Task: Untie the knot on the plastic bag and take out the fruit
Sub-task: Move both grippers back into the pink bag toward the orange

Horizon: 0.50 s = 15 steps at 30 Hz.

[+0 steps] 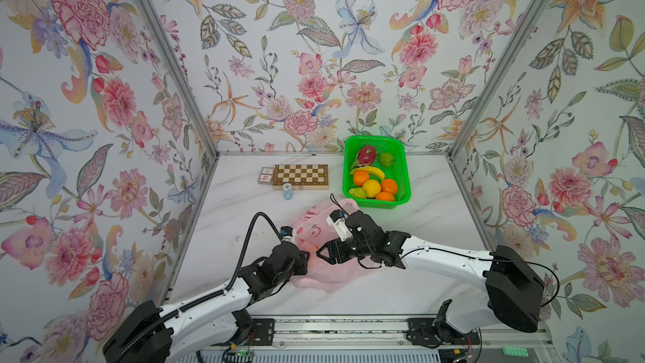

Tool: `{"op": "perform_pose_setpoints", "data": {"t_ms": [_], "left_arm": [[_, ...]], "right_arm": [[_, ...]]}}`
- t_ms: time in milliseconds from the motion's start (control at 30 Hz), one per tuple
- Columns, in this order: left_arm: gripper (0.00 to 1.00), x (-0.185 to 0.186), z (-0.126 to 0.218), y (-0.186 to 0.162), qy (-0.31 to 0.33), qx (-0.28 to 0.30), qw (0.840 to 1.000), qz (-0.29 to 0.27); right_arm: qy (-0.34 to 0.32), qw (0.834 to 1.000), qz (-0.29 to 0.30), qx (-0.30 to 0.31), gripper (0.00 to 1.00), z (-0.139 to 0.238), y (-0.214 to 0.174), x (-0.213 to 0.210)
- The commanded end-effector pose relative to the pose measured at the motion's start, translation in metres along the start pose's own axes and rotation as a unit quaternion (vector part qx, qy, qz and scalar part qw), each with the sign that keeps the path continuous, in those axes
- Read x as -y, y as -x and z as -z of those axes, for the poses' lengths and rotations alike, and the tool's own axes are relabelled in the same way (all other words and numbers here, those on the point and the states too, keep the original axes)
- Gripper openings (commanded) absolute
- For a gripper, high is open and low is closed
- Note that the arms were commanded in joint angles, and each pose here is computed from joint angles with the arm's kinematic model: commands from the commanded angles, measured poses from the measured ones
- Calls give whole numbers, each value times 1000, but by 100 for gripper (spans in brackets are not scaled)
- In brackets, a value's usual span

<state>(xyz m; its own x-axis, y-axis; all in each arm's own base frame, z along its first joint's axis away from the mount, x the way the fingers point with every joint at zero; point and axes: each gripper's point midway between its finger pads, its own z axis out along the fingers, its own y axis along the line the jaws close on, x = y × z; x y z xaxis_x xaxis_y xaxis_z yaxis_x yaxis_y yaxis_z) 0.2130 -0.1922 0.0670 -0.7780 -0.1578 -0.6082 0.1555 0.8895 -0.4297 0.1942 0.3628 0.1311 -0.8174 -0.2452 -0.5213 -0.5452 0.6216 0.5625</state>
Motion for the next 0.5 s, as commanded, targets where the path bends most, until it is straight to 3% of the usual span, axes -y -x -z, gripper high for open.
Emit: {"op": "perform_pose_setpoints", "data": {"t_ms": [0,233,467], "left_arm": [[29,-49,-2,-52,89,-98,991,-28],[27,-50,2,-55,101,-125,985,-55],[27,-28,-6,-50,41,-111,991,-66]], "right_arm": [[-43,999,-7,25,68,8,14,11],[-116,991,-44,55,69,23,18,43],[-64,993,-54,82,69,25,29,27]]}}
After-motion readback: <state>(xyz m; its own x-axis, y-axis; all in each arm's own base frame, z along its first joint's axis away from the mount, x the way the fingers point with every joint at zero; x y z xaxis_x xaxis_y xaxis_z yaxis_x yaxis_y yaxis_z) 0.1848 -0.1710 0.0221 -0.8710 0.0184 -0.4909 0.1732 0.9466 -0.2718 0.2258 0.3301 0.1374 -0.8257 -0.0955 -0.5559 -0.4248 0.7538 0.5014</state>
